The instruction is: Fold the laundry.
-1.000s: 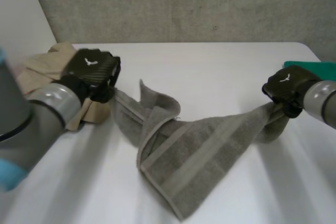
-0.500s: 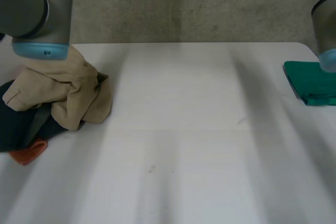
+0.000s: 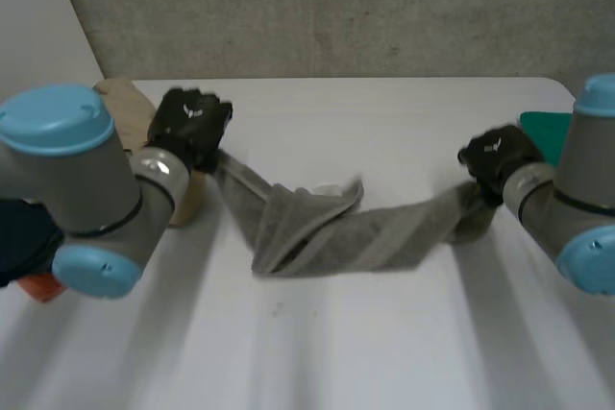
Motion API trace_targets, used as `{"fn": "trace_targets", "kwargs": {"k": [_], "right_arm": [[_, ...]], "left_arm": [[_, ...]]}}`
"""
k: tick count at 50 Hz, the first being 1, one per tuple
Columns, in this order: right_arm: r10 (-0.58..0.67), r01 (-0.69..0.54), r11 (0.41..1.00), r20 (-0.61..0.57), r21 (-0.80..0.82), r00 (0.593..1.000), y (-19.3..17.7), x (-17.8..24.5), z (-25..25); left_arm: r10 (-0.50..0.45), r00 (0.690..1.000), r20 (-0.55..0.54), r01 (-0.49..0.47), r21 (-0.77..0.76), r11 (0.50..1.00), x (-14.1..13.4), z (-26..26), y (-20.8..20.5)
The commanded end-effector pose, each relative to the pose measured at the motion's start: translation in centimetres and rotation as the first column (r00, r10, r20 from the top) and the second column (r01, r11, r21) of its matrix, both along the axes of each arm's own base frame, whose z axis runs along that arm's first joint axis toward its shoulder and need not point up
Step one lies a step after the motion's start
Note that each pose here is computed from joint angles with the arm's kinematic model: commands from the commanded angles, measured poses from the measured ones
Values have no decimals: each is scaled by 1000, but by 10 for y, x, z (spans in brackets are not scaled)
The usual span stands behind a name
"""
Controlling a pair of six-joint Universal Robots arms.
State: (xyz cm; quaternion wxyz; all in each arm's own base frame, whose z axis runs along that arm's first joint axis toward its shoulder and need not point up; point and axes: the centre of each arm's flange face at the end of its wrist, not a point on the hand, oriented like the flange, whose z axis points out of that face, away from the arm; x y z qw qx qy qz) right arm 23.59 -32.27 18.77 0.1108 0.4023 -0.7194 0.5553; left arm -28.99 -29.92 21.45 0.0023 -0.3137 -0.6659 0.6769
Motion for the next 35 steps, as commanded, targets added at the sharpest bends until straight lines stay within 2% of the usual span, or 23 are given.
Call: {"fn": "trace_targets", "kwargs": {"k": [1, 7, 8, 12, 16, 23, 29, 33, 35], "right_arm": [[48, -40, 996, -98, 81, 994, 31, -10, -8], [122, -82, 980, -227, 179, 966, 70, -20, 4], [153, -97, 972, -262, 213, 953, 85, -25, 13], [204, -128, 957, -293, 259, 934, 112, -33, 33], [244, -178, 952, -268, 248, 932, 123, -31, 48], [284, -221, 940, -236, 259, 929, 124, -27, 47], [294, -192, 910, -244, 366, 924, 103, -23, 12], [251, -179, 932, -206, 315, 946, 77, -13, 0], [187, -147, 959, -151, 243, 971, 56, -8, -2]], "left_arm": [[-7, 1000, 23, 6, 41, 999, 12, -1, 30], [-40, 998, 49, 37, 57, 998, 19, 24, 68], [-48, 997, 59, 44, 64, 997, 20, 30, 75], [-64, 994, 86, 56, 94, 994, 32, 58, 102], [-71, 992, 107, 59, 117, 991, 40, 74, 119], [-85, 981, 176, 55, 172, 984, 42, 69, 119], [-112, 952, 285, 26, 290, 957, 30, 18, 84], [-101, 954, 281, 17, 287, 958, 19, 1, 55], [-92, 959, 267, 21, 259, 966, 13, -1, 43]]}}
